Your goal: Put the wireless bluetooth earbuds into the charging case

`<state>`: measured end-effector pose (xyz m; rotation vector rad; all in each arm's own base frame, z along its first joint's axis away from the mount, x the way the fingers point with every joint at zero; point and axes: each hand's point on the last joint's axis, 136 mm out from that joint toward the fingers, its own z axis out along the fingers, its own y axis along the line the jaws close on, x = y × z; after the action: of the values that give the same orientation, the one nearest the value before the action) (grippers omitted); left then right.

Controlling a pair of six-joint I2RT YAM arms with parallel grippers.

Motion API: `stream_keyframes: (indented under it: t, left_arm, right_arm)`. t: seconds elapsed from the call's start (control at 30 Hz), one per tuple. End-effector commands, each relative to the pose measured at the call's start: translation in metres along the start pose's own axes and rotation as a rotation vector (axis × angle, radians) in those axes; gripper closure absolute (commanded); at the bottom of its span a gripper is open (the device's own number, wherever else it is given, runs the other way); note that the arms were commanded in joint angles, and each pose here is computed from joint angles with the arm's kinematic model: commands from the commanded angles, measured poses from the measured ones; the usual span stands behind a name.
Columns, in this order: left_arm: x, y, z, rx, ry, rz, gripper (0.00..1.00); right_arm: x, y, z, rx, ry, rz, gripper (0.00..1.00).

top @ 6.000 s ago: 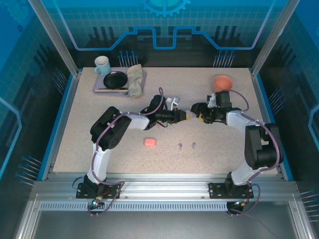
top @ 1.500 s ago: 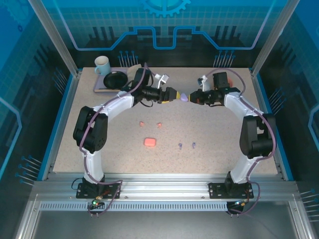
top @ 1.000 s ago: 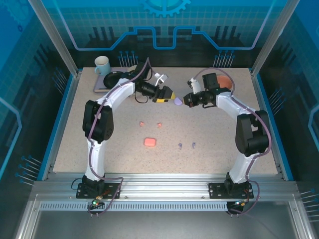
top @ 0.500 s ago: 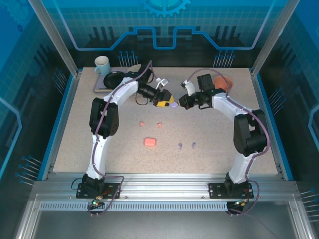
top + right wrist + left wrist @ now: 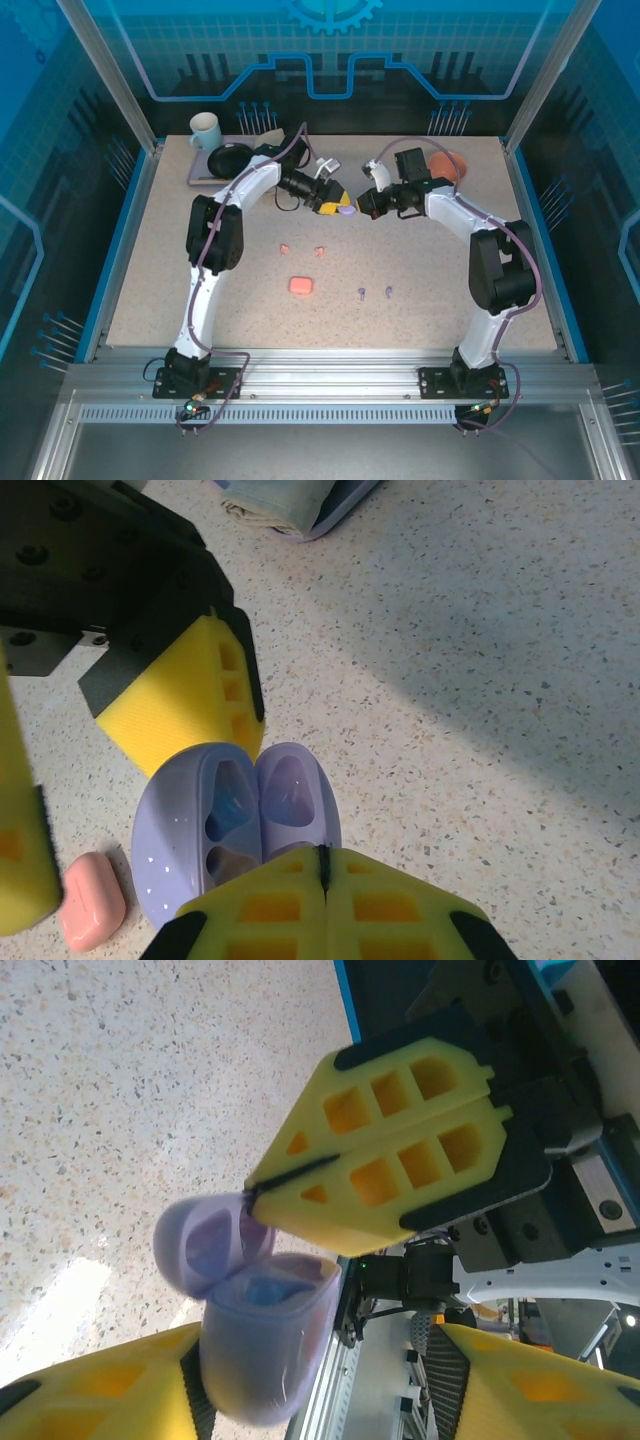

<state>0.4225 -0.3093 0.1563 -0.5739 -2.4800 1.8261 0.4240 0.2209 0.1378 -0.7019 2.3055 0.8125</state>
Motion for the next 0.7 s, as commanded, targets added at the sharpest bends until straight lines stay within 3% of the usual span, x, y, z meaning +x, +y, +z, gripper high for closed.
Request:
stream_keyframes:
  t: [0.0, 0.33, 0.67]
  left_arm:
    - [-0.003, -0.007, -0.002, 0.057, 0.002, -0.001, 0.44]
    - [0.004, -0.008, 0.001, 0.099, 0.02, -0.014, 0.58]
    - [0.012, -0.01, 0.004, 0.136, 0.039, -0.028, 0.6]
  right_arm:
    - [-0.014, 0.021, -0.007, -0.036, -0.036, -0.063, 1.0]
    - [-0.018, 0.025, -0.007, -0.038, -0.034, -0.078, 1.0]
    - [-0.025, 0.026, -0.009, -0.033, -0.045, -0.094, 1.0]
